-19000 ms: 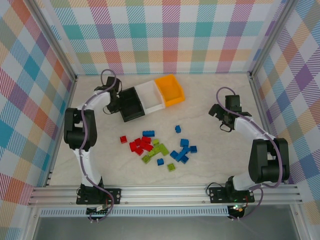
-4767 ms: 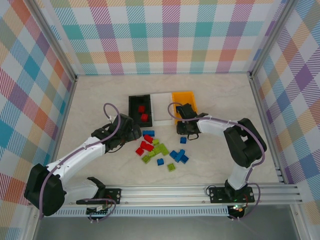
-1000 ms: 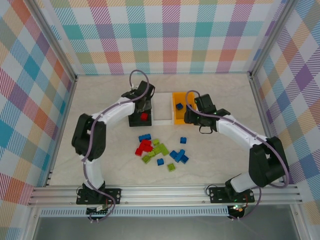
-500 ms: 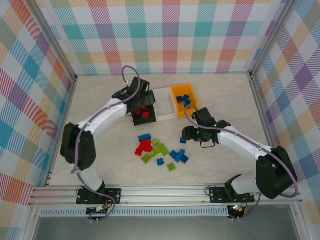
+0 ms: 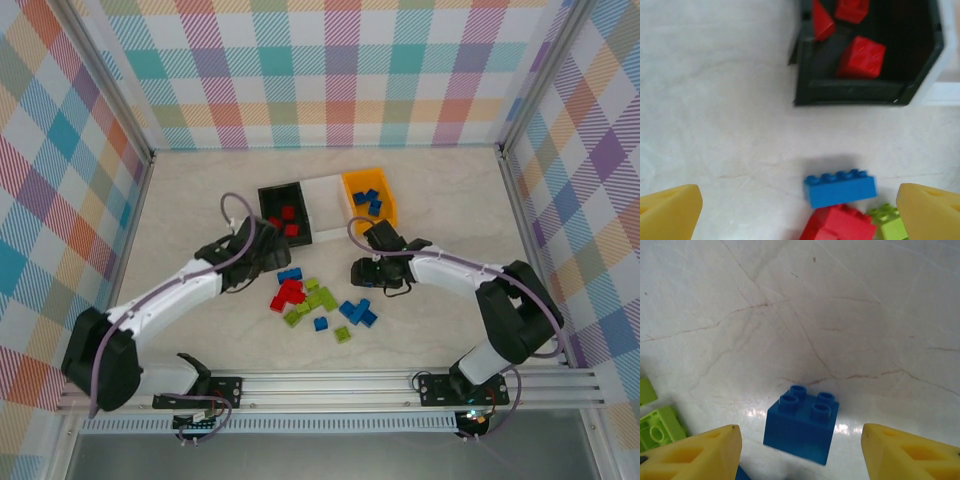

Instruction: Sort the legos into containers by color

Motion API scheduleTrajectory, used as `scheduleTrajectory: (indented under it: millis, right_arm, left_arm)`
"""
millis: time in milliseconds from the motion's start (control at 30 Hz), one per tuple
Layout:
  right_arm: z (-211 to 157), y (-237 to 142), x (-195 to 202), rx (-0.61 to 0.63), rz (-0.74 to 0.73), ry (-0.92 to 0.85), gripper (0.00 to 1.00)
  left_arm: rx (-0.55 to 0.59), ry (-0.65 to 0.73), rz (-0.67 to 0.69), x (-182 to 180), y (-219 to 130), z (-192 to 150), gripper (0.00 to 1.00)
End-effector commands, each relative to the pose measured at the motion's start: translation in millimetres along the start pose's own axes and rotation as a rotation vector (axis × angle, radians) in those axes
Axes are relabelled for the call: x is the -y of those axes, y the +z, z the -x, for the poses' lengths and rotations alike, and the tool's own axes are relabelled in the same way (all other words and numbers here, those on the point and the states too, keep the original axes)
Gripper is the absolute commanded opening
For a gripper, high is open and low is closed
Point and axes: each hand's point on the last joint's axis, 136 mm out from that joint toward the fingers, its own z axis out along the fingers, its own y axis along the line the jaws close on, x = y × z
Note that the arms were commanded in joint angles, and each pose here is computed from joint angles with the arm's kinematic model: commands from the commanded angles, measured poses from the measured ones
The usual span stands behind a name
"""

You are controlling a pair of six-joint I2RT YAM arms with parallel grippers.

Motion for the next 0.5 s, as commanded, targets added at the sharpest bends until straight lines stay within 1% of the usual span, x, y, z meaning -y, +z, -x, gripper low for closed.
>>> scheduleTrajectory:
  millis: [0, 200, 267, 333, 467]
  right_arm:
    - [4.0, 3.6, -4.7, 0.008, -0.008, 0.001, 0.62]
    - [8.3, 15.5, -5.6, 0.009, -0.02, -0.005, 0.52]
    - [10.4, 17.6, -7.1, 0.01, -0.019, -0.008, 0.46]
    - [12.8, 16.8, -9.5, 0.015, -0.011, -0.015, 0.37]
    - [22.0, 5.7, -15.9, 0.05, 0.007, -0.033, 0.25]
  left_arm:
    - [0.055, -0.081, 0.015, -19.2, -10.3, -1.5, 1.0]
    - [0.05, -0.09, 0.059, -36.8, -10.4, -13.2, 1.0]
    - [0.048, -0.086, 0.074, -38.3, -10.5, -12.7, 1.0]
    - [0.053, -0.081, 0.091, -40.3, -10.9, -10.4, 1.0]
    - [0.059, -0.083, 0.134, -49.1, -10.0, -9.4, 1.0]
